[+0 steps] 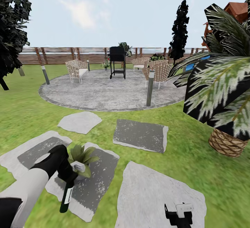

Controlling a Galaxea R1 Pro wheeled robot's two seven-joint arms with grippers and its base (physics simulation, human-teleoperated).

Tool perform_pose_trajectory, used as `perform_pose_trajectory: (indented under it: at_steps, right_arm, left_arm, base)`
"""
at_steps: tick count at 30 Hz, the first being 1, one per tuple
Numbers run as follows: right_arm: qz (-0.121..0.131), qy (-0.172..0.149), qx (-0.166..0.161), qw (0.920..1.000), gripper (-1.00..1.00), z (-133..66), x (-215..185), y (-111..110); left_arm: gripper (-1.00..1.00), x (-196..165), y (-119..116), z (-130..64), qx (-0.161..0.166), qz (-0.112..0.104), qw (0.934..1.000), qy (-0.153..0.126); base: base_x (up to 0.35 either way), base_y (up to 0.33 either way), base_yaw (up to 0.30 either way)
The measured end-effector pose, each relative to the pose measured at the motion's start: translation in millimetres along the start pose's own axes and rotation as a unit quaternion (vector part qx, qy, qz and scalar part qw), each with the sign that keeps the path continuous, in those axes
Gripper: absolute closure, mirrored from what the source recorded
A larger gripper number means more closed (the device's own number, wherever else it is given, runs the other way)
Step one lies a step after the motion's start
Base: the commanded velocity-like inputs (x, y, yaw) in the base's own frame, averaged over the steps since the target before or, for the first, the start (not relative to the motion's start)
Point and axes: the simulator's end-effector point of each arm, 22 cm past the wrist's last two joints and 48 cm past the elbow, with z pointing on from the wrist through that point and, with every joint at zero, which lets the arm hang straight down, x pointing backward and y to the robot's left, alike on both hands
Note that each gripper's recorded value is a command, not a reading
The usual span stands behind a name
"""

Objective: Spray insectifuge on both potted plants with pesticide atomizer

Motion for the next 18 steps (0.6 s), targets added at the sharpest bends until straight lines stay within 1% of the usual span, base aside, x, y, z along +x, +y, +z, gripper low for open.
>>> perform_pose_trajectory:
  at_steps: [2,3,6,10,18]
  right_arm:
    - [0.000,0.000,0.000,1.0000,-1.00,0.0,0,0]
    - [-0.001,0.000,-0.001,1.0000,-1.00,0.0,0,0]
    - [-0.001,0.000,-0.001,1.0000,-1.00,-0.1,0,0]
    - [-0.002,-0.001,-0.001,1.0000,-1.00,-0.1,0,0]
    - [-0.003,-0.001,-0.001,1.0000,-1.00,-0.1,0,-1]
  left_arm:
    - [1.00,3,1,-0.4,-0.002,0.002,1.0000,0.008]
    - [1.00,6,3,-0.7,-0.008,0.004,0.9998,0.015]
    - [1.00,12,8,-0.8,-0.017,0.005,0.9995,0.025]
    - [1.00,17,8,3.5,-0.016,0.004,0.9993,0.032]
    - [1.00,21,7,7.1,-0.015,0.004,0.9992,0.037]
  base:
    - [0.000,0.000,0.000]
    - [0.017,0.000,0.000]
    - [0.143,0.000,0.000]
    - [0.296,0.000,0.000]
    - [0.316,0.000,0.000]
